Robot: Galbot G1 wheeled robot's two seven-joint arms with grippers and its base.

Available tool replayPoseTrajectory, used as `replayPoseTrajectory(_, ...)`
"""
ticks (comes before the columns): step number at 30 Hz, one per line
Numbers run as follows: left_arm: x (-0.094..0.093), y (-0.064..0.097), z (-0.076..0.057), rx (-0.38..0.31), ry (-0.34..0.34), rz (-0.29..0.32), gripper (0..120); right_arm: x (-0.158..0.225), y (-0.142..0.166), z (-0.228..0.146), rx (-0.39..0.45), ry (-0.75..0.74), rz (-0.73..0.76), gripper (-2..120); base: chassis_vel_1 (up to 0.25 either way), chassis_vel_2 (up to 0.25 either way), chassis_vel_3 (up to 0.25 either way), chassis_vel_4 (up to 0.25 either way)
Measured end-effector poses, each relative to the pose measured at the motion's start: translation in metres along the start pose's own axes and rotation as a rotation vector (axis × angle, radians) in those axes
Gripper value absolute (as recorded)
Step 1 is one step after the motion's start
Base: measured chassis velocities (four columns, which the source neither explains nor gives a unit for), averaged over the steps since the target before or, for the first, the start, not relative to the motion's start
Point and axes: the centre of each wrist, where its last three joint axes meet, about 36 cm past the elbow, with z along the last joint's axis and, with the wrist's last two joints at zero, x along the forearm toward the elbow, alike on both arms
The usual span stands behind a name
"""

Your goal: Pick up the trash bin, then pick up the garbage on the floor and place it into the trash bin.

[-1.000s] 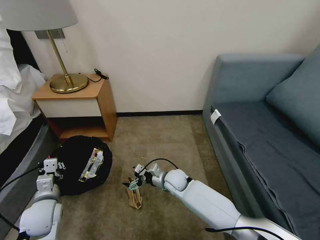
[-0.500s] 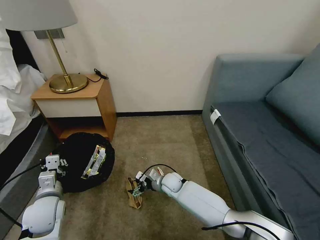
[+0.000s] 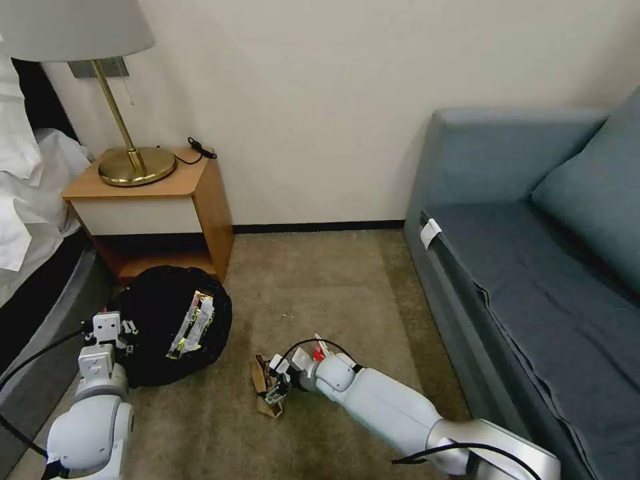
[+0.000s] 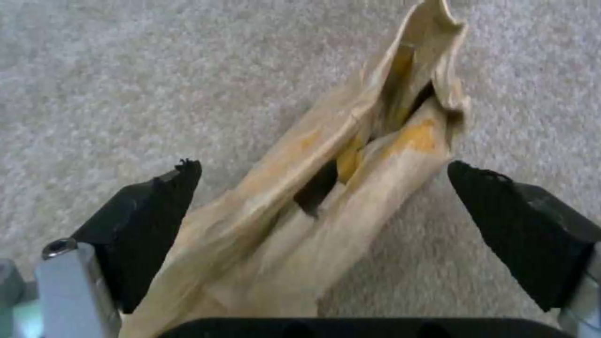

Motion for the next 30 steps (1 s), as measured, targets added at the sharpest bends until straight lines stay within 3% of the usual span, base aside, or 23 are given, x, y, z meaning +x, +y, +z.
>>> replayPoseTrajectory(15,-0.003,-0.002,0.001,-0.009,-0.003,0.016,4,-0.012,-0.009,0.013,0.030,0.028,0.004,99,0.000,0.000,0.000,0.000)
replayPoseTrajectory(30,-0.004,-0.002,0.007,-0.009,-0.003,0.022,4,-0.014,-0.009,0.017,0.029,0.027,-0.026,50,0.000,0.000,0.000,0.000)
